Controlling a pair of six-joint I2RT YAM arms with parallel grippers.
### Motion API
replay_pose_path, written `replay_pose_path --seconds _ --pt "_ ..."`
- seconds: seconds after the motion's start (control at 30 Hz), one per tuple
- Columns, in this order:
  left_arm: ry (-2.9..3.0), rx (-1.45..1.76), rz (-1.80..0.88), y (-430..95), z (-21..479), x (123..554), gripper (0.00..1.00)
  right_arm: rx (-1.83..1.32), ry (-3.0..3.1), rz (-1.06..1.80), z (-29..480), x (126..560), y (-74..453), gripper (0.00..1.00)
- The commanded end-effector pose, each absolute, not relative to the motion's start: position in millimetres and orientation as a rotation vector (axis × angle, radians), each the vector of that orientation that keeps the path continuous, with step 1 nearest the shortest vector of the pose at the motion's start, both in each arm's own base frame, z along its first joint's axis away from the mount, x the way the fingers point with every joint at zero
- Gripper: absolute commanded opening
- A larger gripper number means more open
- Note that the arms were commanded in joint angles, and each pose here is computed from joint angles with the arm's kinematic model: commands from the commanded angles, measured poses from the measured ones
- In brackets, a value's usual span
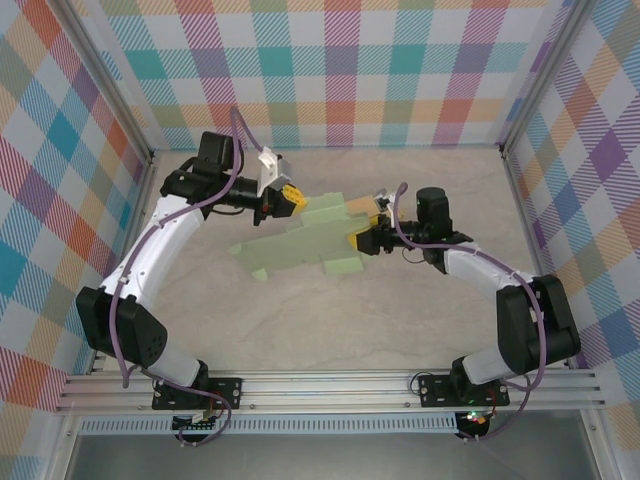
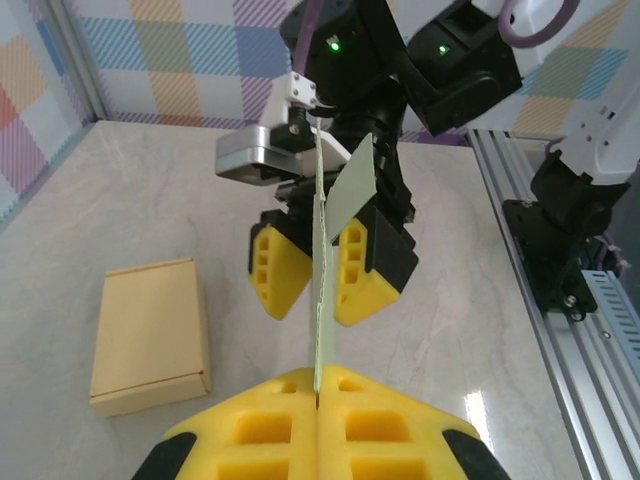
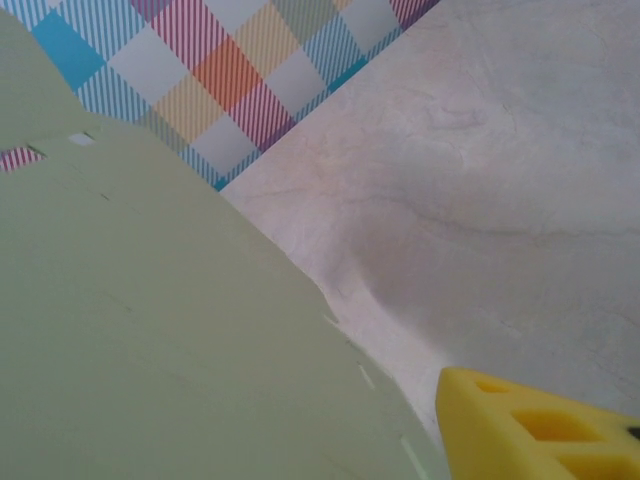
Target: Fold the paper box
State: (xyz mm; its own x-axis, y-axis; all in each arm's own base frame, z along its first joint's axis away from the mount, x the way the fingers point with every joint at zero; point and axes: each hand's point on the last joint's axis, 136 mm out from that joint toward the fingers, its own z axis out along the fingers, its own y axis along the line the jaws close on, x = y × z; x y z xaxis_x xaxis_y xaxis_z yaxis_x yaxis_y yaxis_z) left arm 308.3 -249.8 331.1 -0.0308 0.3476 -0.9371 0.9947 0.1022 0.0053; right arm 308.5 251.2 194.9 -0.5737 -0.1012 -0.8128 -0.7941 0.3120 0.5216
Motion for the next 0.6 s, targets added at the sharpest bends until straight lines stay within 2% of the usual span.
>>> replay_pose_path --seconds 0.0,0.1,0.2,0.37,0.4,0.47,0.57 --pt "1.470 1.341 -0.919 -246 353 309 0.00 -0.823 1.865 1.341 194 304 253 0.52" --pt "1.486 1.318 -0.889 -244 352 314 0.00 -0.817 1.880 1.336 190 305 253 0.45" --pt "1.505 1.300 -0.860 -241 350 316 0.00 -0.810 1.900 1.304 189 305 250 0.35" --pt "1.558 1.311 -0.826 -234 342 311 0.01 -0.857 1.956 1.220 203 301 244 0.05" --pt "1.573 1.315 -0.822 -232 339 309 0.06 -0.876 1.979 1.189 208 299 242 0.00" --pt "1.594 1.316 -0.813 -228 335 307 0.31 -0.936 1.995 1.134 218 295 238 0.00" --pt "1.608 1.293 -0.745 -222 335 310 0.60 -1.013 2.034 1.089 234 285 233 0.00"
